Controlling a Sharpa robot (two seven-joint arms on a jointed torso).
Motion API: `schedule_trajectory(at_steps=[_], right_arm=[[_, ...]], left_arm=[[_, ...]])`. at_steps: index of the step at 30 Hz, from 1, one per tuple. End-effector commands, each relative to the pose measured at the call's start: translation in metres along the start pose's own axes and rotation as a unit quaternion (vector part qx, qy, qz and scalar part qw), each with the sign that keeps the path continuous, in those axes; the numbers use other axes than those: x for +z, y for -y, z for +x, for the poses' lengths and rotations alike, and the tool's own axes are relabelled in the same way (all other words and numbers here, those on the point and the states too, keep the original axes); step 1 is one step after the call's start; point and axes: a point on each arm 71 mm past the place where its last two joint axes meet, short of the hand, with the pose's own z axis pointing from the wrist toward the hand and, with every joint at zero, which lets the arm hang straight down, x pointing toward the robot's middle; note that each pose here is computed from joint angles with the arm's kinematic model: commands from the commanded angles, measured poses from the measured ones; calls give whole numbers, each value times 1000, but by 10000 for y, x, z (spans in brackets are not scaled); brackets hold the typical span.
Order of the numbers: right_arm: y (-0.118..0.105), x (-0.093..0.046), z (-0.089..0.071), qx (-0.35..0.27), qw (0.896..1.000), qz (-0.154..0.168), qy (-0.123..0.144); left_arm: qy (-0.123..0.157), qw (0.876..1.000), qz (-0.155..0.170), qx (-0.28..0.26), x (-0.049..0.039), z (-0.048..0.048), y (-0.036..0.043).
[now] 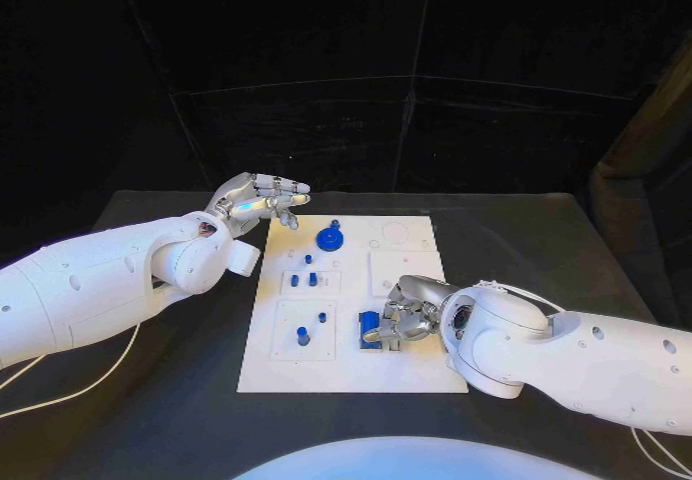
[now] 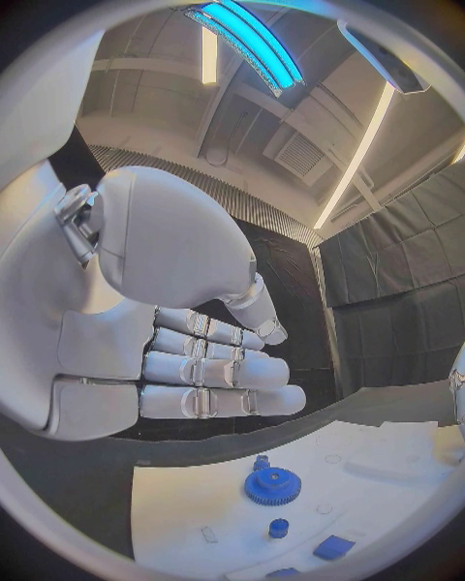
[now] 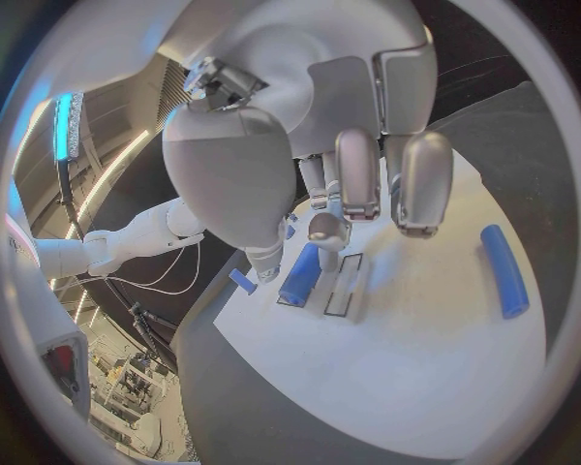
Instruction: Assemble the parts on the task board
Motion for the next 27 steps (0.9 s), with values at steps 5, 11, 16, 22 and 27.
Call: schedule_trajectory(at_steps=[5, 11, 16, 22, 27], right_arm=[[49, -51, -87, 1, 999, -17, 40], [237, -186, -179, 55, 996, -25, 59], [499, -318, -233, 75, 996, -4, 42], [795, -438, -296, 30, 998, 36, 33], [929, -475, -326, -37, 997, 63, 32]], left_arm=[[-5, 1000, 3, -3, 1, 14, 14], [-4, 1000, 3, -3, -4, 3, 14], [-3, 1000, 4, -2, -3, 0, 13], [-4, 1000, 4, -3, 4, 17, 12], [-5, 1000, 4, -3, 8, 28, 10]])
